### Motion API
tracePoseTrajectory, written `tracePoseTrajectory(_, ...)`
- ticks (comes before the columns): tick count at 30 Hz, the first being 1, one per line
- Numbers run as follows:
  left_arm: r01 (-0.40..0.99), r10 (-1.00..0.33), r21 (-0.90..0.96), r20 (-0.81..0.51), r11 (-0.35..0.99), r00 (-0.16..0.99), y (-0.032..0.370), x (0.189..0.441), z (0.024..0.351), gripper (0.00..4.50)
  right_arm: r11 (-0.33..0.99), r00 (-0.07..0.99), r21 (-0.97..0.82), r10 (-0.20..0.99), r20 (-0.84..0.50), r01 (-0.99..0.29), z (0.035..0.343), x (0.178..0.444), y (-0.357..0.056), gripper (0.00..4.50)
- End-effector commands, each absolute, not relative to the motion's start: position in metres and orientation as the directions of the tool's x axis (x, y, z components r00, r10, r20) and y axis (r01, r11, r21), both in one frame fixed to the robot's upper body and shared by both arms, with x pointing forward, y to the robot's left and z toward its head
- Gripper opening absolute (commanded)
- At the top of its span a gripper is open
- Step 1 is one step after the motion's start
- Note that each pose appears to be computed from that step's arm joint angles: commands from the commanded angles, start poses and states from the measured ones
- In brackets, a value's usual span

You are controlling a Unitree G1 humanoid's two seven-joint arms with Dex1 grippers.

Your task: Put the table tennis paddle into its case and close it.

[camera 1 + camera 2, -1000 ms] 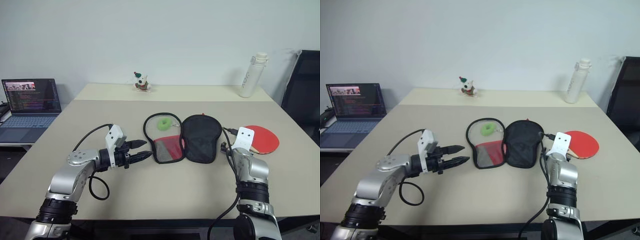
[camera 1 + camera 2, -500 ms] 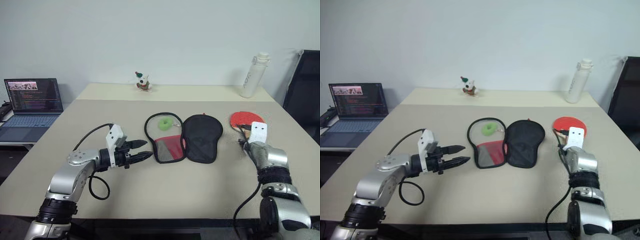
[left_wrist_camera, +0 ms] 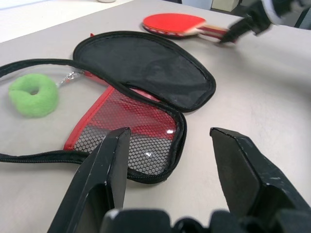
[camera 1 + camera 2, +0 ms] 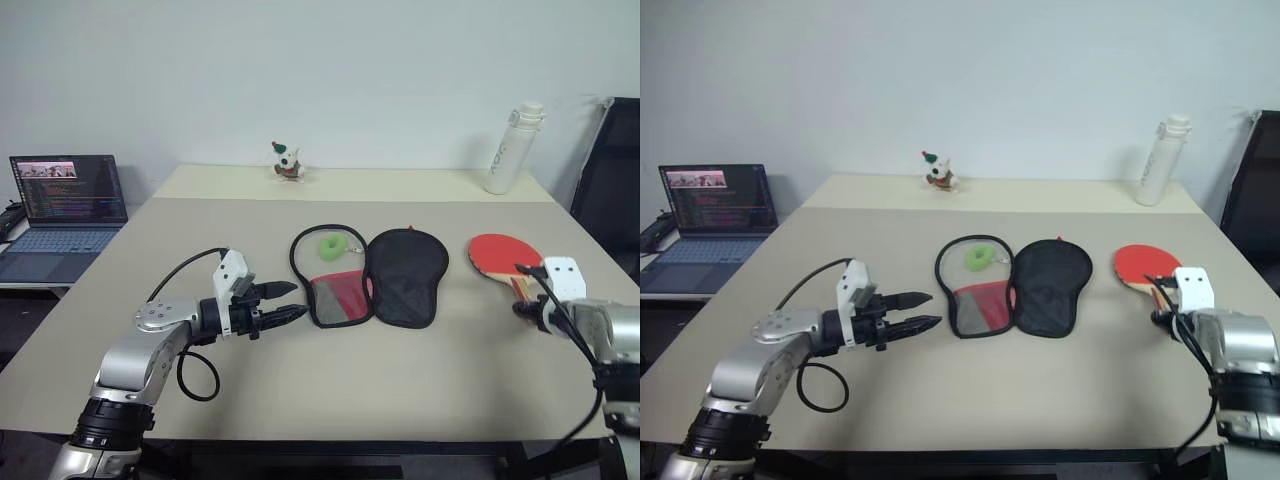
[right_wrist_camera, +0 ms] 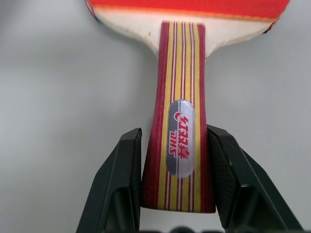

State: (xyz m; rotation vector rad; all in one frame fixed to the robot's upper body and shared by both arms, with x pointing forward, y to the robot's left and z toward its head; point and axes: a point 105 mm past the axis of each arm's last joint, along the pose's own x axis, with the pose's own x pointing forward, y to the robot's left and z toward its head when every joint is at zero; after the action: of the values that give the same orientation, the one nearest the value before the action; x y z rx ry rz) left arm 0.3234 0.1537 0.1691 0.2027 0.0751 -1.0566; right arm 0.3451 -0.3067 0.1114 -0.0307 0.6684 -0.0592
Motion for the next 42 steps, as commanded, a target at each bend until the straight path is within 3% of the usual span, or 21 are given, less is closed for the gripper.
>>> tracePoseTrajectory(1,0.882,-0.874,0.156,-0.139,0.445,0.465,0.148,0.322,0.178,2.85,0.998,0.783,-0.033,-0.059,-0.619,0.049,0.121,0.331,-0.309,1.51)
tracePoseTrajectory(8,0.891,-0.884,0.156,-0.14,0.426,0.447,0.142,0.324,0.177,2.85,0.998,0.786,-0.03,-0.058,-0.616,0.05,0.118,0.331,-0.309,1.51)
tracePoseTrajectory(9,0.892,-0.884,0.156,-0.14,0.425,0.445,0.142,0.324,0.178,2.85,0.999,0.791,-0.027,-0.053,-0.609,0.046,0.118,0.337,-0.306,2.22)
tracePoseTrajectory(12,0.894,-0.886,0.155,-0.142,0.421,0.442,0.142,0.323,0.177,2.85,1.0,0.807,-0.015,-0.027,-0.59,0.023,0.121,0.351,-0.294,3.12)
tracePoseTrajectory(20,0.89,-0.882,0.158,-0.143,0.427,0.448,0.144,0.324,0.177,2.85,0.999,0.842,-0.038,-0.047,-0.537,0.031,0.128,0.386,-0.293,3.12)
tracePoseTrajectory(29,0.883,-0.874,0.161,-0.147,0.442,0.464,0.15,0.323,0.175,2.85,0.997,0.825,-0.038,-0.077,-0.559,0.067,0.117,0.39,-0.303,3.12)
tracePoseTrajectory(32,0.882,-0.872,0.161,-0.148,0.443,0.466,0.15,0.323,0.174,2.85,0.995,0.827,-0.026,-0.098,-0.554,0.1,0.116,0.391,-0.307,2.55)
tracePoseTrajectory(37,0.88,-0.871,0.162,-0.148,0.446,0.469,0.151,0.323,0.173,2.85,0.99,0.861,-0.044,-0.14,-0.489,0.136,0.127,0.397,-0.311,1.12)
tracePoseTrajectory(42,0.876,-0.867,0.157,-0.146,0.455,0.476,0.154,0.321,0.171,2.85,0.979,0.911,-0.021,-0.197,-0.363,0.204,0.163,0.407,-0.312,1.11)
